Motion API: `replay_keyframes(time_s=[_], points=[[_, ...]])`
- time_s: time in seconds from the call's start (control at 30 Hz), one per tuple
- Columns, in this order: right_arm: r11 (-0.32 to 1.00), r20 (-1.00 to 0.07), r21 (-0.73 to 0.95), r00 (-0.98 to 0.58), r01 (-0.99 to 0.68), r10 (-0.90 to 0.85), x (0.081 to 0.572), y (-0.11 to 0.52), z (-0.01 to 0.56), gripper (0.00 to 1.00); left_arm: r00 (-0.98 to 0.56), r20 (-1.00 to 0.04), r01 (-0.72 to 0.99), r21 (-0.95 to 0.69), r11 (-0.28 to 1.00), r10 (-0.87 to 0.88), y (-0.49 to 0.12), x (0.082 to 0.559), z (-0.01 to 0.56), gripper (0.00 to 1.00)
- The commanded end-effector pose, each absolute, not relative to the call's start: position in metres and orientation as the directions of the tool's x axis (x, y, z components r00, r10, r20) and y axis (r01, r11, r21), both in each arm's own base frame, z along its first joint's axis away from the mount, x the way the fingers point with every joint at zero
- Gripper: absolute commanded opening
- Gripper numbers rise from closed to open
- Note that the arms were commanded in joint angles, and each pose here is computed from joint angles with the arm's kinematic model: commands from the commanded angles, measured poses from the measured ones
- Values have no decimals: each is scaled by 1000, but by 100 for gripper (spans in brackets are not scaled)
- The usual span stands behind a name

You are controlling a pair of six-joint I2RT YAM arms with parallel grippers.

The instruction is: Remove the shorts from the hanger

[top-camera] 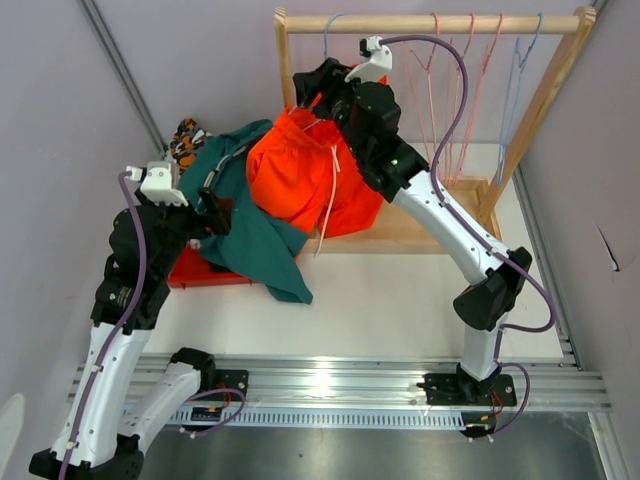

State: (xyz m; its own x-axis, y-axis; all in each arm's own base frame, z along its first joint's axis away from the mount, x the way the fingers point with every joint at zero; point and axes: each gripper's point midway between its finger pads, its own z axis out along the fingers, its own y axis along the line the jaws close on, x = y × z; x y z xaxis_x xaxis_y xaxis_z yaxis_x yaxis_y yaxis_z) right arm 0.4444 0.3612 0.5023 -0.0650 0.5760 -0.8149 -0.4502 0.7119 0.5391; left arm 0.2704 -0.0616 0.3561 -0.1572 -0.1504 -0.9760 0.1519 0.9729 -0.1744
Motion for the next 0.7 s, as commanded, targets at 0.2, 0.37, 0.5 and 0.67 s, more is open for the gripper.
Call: replay_keyframes(time_s=[0.2, 0.37, 0.5, 0.67], points=[[707, -795, 575, -79, -411, 601, 438, 353, 501, 63, -123, -979, 166, -183, 969, -164, -66, 274, 363, 99], [695, -782, 588, -69, -413, 620, 435, 349, 499, 63, -136, -976, 173, -191, 966, -168, -69, 275, 359, 99], [687, -778, 597, -87, -414, 623, 446, 355, 491, 60, -138, -976, 170, -188, 967, -166, -68, 275, 357, 99], [675, -770, 597, -73, -433, 634, 452, 361, 501, 41, -139, -977, 169, -185, 968, -162, -68, 274, 353, 99]])
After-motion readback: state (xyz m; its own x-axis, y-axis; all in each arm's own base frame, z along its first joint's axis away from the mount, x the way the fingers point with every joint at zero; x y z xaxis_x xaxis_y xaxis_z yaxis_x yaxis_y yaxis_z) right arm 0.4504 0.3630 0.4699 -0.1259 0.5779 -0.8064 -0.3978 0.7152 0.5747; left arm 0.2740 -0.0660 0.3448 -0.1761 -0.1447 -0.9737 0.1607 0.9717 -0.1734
